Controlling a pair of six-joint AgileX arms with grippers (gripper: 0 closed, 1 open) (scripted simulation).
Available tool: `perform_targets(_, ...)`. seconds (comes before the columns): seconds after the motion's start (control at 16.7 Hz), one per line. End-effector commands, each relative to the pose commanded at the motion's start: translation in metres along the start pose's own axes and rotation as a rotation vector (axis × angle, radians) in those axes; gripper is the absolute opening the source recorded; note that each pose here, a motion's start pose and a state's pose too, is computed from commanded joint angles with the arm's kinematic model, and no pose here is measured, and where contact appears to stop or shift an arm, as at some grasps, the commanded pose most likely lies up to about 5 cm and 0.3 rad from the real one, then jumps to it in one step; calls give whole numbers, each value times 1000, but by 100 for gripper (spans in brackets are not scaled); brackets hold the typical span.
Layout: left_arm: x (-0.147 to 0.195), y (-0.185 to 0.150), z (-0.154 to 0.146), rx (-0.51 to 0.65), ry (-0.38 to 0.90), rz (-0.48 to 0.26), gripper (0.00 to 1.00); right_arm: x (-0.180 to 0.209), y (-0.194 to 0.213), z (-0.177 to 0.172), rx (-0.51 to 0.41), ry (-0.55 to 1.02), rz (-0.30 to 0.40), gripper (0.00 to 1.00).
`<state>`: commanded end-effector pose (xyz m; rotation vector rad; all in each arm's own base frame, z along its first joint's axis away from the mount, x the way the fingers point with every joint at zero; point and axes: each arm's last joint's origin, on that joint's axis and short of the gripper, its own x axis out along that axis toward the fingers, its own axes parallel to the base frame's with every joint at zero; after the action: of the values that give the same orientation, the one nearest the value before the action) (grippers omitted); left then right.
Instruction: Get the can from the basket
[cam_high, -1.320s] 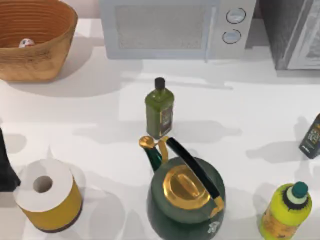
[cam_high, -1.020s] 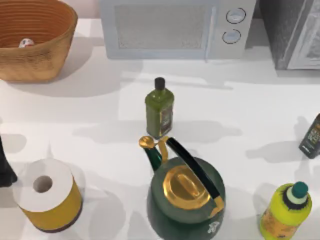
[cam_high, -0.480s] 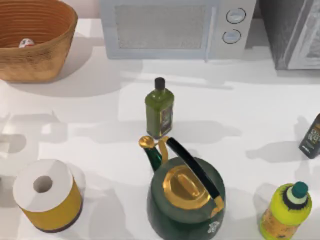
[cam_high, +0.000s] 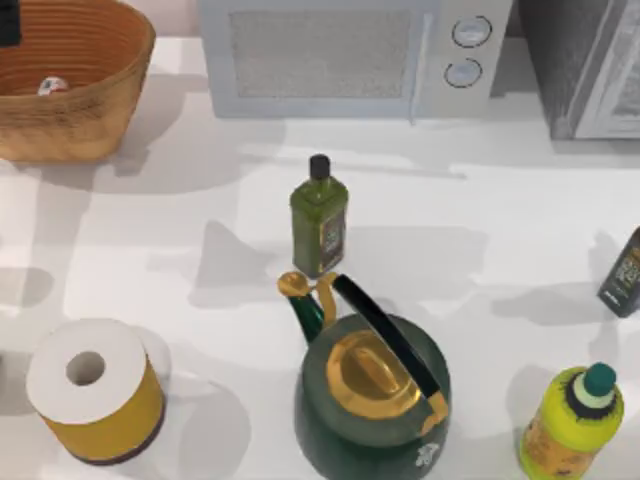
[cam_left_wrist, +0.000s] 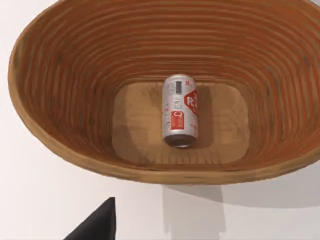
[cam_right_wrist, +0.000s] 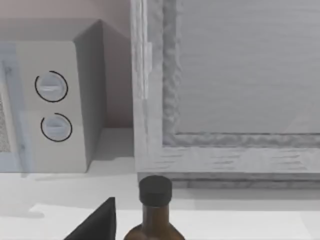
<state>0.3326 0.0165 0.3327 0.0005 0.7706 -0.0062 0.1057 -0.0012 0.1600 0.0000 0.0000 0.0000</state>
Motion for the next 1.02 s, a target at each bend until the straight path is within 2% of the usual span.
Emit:
perform_targets(0.24, 87, 8, 36, -4, 208, -17, 100, 0, 0, 0, 0, 0, 0, 100)
perform_targets(0.6, 199, 17, 35, -11, 429, -41, 100, 0, 0, 0, 0, 0, 0, 100)
perform_targets(0.78, 228, 19, 27, -13, 483, -48, 100, 0, 0, 0, 0, 0, 0, 100)
perform_targets(1.02, 235, 20, 25, -14, 496, -50, 100, 0, 0, 0, 0, 0, 0, 100)
